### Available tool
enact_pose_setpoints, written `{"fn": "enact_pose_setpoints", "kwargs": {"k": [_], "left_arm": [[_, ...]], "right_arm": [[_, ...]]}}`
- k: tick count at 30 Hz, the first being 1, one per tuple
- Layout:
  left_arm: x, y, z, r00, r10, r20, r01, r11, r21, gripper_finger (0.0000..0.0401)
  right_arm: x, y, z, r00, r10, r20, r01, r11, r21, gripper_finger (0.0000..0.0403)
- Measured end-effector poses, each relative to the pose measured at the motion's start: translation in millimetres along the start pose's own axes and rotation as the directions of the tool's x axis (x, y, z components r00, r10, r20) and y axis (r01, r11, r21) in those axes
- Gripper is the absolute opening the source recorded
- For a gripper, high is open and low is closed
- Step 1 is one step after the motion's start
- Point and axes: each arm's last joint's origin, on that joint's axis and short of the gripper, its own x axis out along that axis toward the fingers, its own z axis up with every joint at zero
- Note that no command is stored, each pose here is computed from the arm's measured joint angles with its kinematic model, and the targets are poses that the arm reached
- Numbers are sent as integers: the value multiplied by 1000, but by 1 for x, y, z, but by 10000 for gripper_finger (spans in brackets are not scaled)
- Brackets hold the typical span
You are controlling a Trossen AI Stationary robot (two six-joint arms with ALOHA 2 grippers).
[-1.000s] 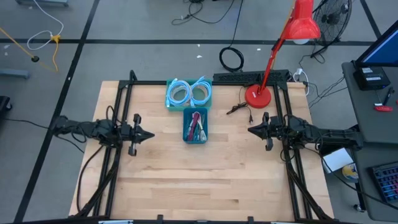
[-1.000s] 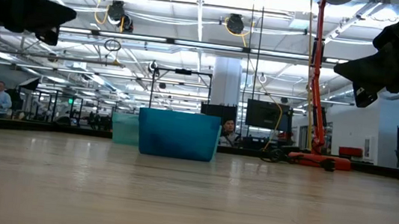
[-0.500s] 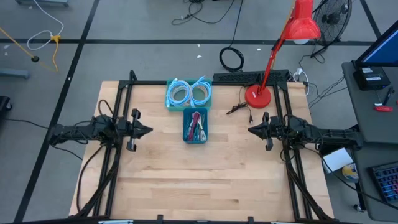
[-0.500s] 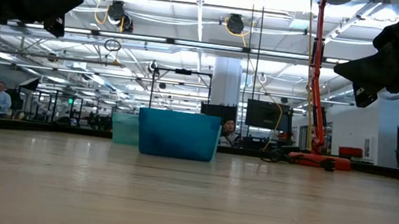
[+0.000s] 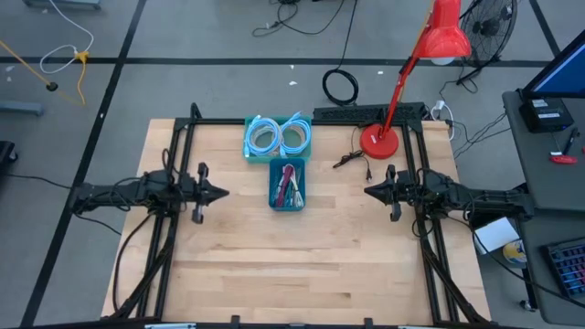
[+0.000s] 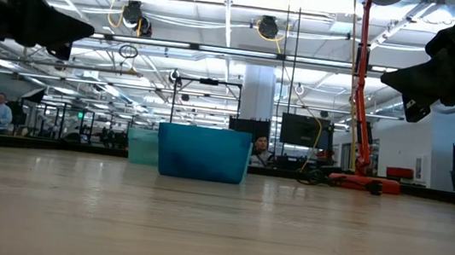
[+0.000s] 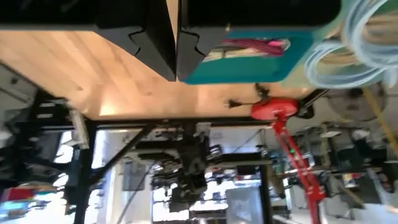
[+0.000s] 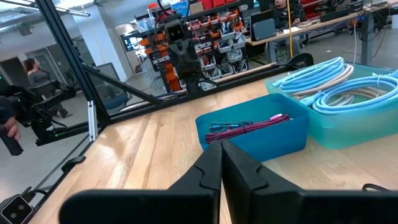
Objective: Pick & Place USB Port
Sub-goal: Return to Home Position
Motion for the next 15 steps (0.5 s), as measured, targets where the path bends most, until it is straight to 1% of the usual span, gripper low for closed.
{"fn": "enact_pose_setpoints", "kwargs": {"k": [4, 9, 15], "left_arm": [[0, 1, 0, 999, 39, -6, -39, 999, 2, 13], [0, 1, 0, 999, 39, -8, -39, 999, 3, 3], [0, 1, 0, 999, 43, -8, -43, 999, -1, 21]], "right_arm": [[0, 0, 0, 1000, 0, 0, 0, 1000, 0, 0], [0, 0, 0, 1000, 0, 0, 0, 1000, 0, 0], [0, 0, 0, 1000, 0, 0, 0, 1000, 0, 0]]}}
